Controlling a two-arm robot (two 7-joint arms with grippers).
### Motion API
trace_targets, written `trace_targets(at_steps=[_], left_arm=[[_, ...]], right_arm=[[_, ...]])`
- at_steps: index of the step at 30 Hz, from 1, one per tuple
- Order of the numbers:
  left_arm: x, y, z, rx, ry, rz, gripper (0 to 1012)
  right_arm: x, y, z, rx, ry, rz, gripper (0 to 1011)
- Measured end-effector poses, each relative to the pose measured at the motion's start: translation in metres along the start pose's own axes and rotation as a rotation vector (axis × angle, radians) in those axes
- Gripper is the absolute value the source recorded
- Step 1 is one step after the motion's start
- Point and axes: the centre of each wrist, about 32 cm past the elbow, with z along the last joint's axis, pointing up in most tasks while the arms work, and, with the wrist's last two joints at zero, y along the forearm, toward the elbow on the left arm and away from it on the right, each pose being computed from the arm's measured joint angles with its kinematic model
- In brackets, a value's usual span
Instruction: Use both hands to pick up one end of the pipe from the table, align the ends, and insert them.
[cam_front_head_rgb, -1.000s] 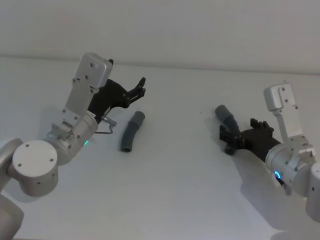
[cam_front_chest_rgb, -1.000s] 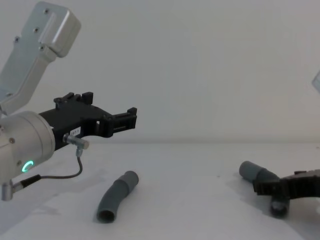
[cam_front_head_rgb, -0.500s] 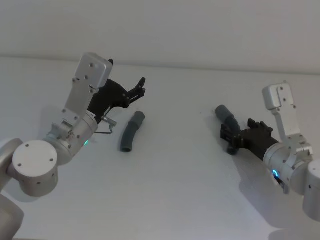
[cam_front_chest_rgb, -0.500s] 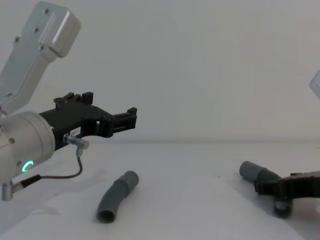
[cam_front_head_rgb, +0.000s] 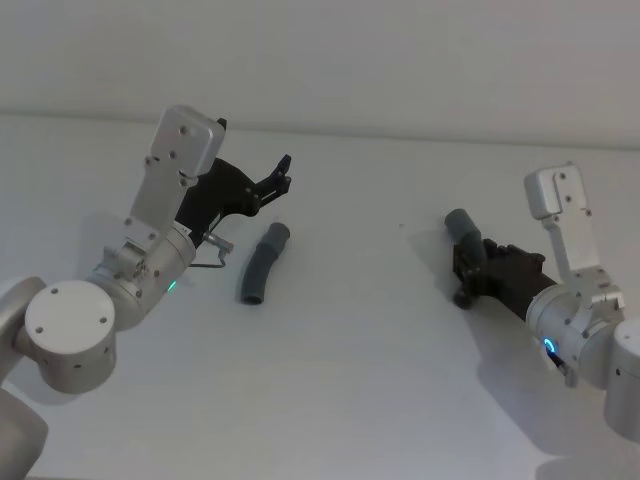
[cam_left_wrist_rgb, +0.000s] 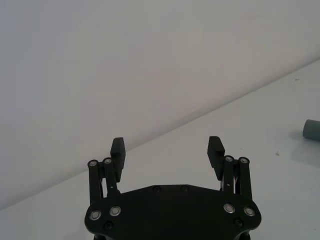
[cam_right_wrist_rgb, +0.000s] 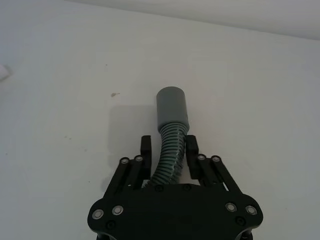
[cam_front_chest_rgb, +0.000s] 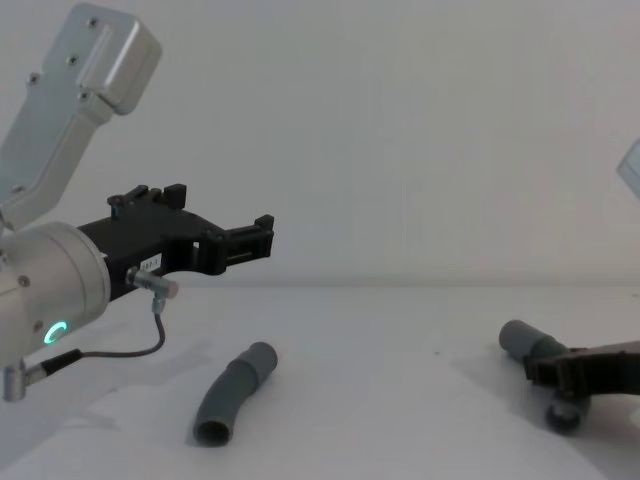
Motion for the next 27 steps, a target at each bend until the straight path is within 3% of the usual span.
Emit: trace_targets(at_steps=[8, 19, 27], left_arm=[[0.0000, 0.0000, 0.0000, 0.000, 0.000, 0.000, 1000], [0.0001, 0.0003, 0.0022, 0.013, 0.007, -0.010, 1000], [-0.0006, 0.0022, 0.0105, 0.078, 0.045, -0.056, 1000]], right_arm=[[0.000, 0.000, 0.000, 0.000, 0.000, -0.001, 212], [0.000, 0.001, 0.000, -0.001, 0.001, -0.001, 187], [0.000, 0.001, 0.000, -0.002, 0.001, -0.001, 187]])
